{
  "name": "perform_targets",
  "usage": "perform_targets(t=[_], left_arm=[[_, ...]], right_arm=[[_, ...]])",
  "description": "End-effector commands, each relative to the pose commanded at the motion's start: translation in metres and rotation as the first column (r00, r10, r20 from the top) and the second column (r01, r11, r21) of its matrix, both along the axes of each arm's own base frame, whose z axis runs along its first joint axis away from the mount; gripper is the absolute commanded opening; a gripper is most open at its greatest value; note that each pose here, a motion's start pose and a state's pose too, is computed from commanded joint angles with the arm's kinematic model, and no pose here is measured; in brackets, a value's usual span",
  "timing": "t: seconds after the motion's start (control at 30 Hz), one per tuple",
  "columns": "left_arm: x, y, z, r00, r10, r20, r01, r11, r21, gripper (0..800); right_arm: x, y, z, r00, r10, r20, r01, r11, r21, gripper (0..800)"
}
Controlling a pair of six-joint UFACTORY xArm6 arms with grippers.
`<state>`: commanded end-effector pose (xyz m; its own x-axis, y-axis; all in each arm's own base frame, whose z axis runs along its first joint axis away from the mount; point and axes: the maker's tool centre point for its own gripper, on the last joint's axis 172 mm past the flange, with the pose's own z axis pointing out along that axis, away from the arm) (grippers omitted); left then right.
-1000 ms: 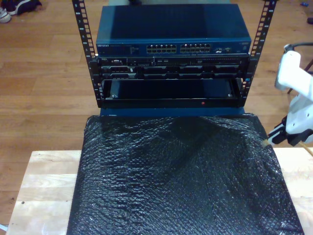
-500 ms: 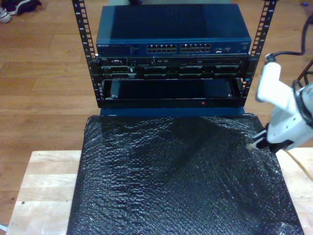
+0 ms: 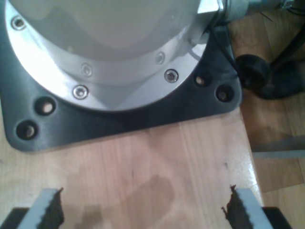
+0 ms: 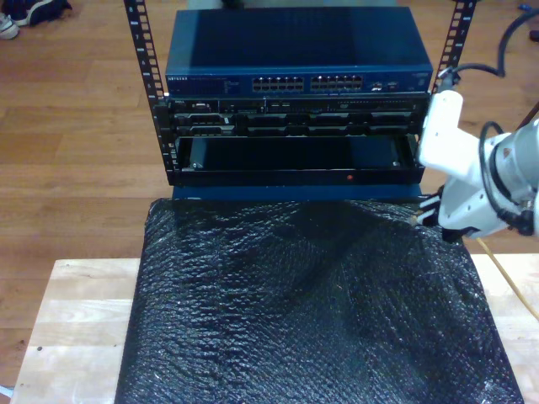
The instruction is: Grab the cable and plug it in
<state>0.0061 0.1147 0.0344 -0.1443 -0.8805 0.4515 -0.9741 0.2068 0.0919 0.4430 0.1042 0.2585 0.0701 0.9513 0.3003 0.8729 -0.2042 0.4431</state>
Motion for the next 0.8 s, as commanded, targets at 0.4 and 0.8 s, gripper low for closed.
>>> perform_targets(t=[0.4, 0.8], left_arm=[[0.0, 0.0, 0.0, 1.0, 0.0, 0.0, 0.0, 1.0, 0.0, 800], [0.0, 0.0, 0.0, 1.0, 0.0, 0.0, 0.0, 1.0, 0.0, 800]], right_arm=[[0.072, 0.066, -0.006, 0.978, 0.134, 0.162, -0.122, 0.989, -0.084, 0], [0.089, 0.067, -0.005, 0.925, 0.191, 0.328, -0.145, 0.977, -0.159, 0]])
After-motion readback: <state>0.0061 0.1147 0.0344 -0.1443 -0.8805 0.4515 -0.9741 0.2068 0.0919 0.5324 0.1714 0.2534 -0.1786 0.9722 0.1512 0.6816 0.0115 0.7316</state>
